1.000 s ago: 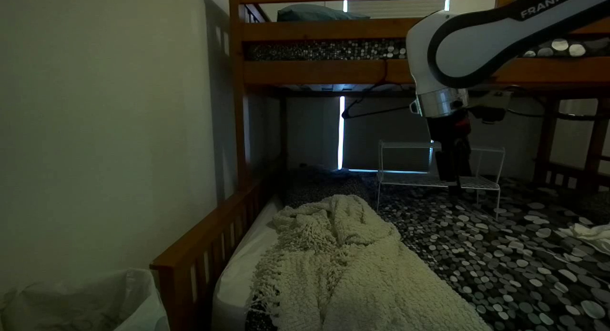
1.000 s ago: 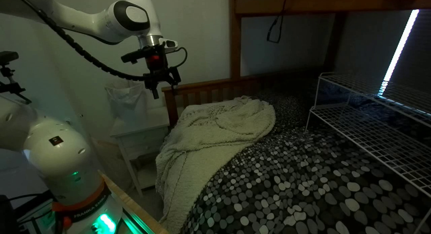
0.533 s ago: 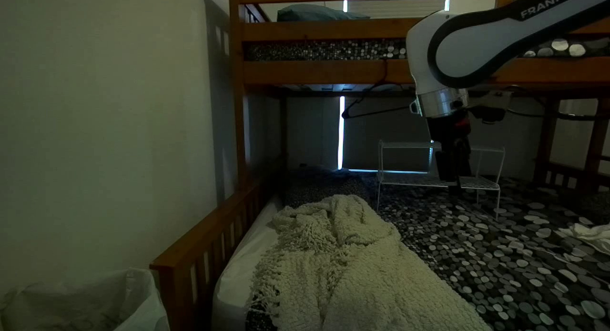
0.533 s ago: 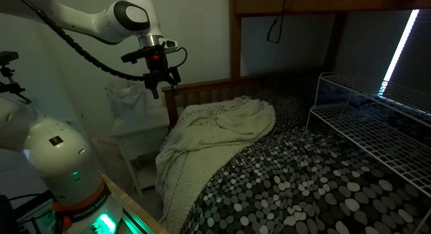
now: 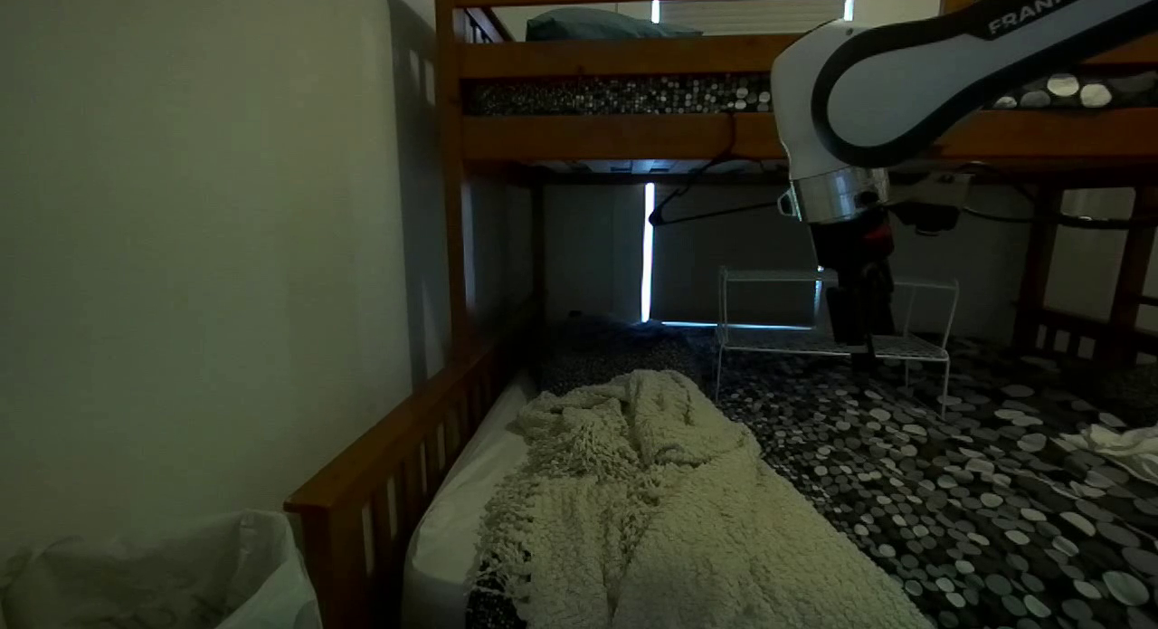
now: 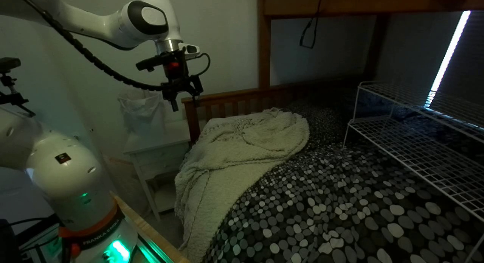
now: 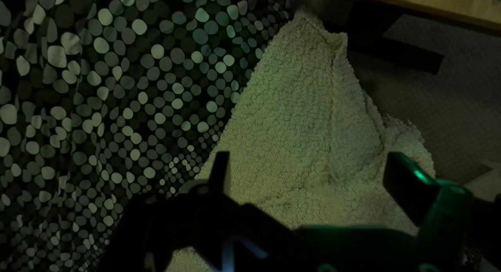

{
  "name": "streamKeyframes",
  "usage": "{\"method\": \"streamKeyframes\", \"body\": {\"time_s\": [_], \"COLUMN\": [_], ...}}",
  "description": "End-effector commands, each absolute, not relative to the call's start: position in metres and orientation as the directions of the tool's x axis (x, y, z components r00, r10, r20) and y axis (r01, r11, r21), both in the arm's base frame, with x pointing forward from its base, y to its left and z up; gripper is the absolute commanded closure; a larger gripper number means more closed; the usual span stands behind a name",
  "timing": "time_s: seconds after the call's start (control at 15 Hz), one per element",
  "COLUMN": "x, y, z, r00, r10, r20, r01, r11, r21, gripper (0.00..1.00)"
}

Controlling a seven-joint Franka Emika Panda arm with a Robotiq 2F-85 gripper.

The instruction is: Move the white fleece slightly to the right and then fold it in the middle

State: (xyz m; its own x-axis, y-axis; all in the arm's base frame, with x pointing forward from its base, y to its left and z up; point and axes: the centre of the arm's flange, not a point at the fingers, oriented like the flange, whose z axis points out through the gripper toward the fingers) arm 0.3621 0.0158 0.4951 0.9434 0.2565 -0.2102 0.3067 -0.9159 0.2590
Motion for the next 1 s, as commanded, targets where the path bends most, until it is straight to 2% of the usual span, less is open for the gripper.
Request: {"method": "streamKeyframes", "body": {"time_s": [0.0,0.33,0.67,0.93], "x": [0.362,0.413,0.483,0.529], "y": [0.016,0.037,0.071,0.05], "z": [0.495,0.48,0.45,0.432], "r00": [0.943,0.951,0.971,0.981], "r10": [0.257,0.182,0.015,-0.008], "r20": [-0.21,-0.251,-0.239,-0.196], "r01": [0.307,0.248,0.082,0.046], "r11": [-0.916,-0.932,-0.958,-0.962], "r21": [0.259,0.263,0.275,0.269], "gripper": [0.0,0.0,0.0,0.0]}}
